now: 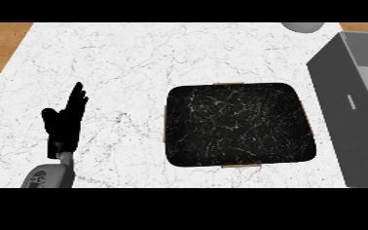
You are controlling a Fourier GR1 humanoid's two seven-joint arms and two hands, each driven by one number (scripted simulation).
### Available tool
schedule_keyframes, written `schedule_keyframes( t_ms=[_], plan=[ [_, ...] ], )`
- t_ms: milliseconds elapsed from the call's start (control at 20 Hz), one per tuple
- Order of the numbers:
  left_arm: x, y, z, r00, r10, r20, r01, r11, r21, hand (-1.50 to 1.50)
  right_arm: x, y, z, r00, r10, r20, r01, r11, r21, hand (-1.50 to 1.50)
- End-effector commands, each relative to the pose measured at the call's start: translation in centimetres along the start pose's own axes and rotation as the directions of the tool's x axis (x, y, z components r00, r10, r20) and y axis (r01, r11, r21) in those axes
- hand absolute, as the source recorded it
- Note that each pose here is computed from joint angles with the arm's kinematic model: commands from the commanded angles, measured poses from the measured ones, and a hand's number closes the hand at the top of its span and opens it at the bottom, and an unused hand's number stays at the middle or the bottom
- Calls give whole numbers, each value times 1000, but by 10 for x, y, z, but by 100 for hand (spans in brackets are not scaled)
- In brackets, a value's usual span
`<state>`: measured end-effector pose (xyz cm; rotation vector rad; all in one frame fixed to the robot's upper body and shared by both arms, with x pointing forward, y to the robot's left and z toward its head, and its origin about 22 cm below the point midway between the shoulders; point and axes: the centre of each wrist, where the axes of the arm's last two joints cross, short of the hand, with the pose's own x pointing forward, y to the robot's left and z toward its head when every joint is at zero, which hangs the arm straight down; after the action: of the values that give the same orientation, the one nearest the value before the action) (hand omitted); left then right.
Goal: Pick the cupcake from the tray and place it in the cardboard box
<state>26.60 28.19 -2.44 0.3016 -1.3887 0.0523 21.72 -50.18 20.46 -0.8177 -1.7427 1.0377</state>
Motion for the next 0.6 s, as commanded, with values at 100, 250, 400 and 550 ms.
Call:
schedule_keyframes(
  t_ms=[100, 250, 400, 550],
  plan=[
    [11, -18, -6, 1000, 7, 0, -7, 1000, -20, 0, -37, 39, -28, 995, -15, -95, 15, 1000, 5, 150],
    [3, -5, 12, 1000, -2, -8, 2, 1000, -7, 0, -38, 57, -44, 989, -24, -146, 33, 997, 63, -150],
    [1, -18, 7, 1000, 1, 11, 0, 1000, -23, 0, -57, 66, -42, 973, -170, -154, 187, 977, 100, -150],
    [4, -23, -6, 1000, 20, -12, -20, 999, -32, 0, -72, 76, -41, 959, -267, -95, 273, 960, 57, -150]
  ],
)
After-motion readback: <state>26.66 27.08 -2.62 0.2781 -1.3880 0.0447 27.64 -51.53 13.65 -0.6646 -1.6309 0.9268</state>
